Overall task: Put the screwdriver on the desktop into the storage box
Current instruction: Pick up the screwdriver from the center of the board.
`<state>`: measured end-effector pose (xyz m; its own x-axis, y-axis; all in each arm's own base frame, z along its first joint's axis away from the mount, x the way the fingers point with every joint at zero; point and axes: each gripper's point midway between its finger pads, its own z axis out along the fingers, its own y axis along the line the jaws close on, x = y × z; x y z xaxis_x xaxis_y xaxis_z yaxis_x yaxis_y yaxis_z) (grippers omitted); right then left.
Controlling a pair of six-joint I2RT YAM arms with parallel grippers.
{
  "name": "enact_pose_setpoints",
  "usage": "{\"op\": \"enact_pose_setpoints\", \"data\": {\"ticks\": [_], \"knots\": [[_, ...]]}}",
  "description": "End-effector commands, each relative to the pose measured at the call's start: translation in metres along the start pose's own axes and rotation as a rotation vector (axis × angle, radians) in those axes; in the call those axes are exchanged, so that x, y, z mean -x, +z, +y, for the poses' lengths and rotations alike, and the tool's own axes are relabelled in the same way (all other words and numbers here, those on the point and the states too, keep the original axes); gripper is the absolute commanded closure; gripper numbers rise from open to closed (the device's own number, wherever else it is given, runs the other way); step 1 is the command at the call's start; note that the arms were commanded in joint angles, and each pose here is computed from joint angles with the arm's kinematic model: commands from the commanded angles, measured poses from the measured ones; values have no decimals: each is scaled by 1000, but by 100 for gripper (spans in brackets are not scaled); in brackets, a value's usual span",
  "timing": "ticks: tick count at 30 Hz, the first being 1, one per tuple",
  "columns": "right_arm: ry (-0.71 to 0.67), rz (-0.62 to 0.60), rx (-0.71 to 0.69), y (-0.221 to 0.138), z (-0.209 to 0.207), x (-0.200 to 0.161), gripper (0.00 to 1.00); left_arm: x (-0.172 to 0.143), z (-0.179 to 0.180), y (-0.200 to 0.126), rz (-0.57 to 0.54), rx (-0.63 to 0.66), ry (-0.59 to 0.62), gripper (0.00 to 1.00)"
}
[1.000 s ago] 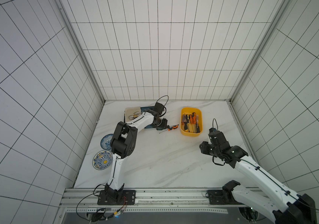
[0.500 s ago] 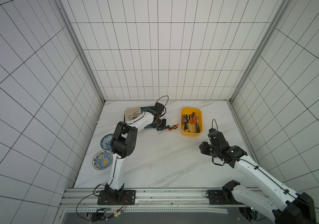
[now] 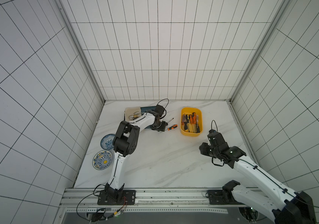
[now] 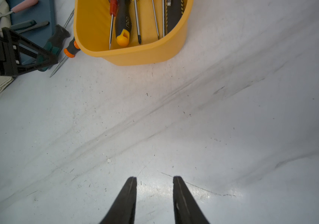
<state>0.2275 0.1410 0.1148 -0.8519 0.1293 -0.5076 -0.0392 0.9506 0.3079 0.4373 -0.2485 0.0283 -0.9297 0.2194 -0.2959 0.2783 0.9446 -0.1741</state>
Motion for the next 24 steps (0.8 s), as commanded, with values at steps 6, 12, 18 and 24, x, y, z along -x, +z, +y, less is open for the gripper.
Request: {"op": "enact_pose_setpoints", "data": {"ticks": [6, 12, 18, 24], "knots": [[7, -1, -7, 4, -2, -5, 65, 2, -15, -3, -21, 13, 61, 48], [11, 8, -6, 6, -3, -8, 65, 1, -13, 2, -15, 26, 62, 51], [13, -4, -5, 4, -3, -6, 65, -3, -13, 5, 7, 28, 55, 57], [20, 3, -2, 6, -3, -7, 65, -5, -16, 5, 8, 26, 65, 57]]}}
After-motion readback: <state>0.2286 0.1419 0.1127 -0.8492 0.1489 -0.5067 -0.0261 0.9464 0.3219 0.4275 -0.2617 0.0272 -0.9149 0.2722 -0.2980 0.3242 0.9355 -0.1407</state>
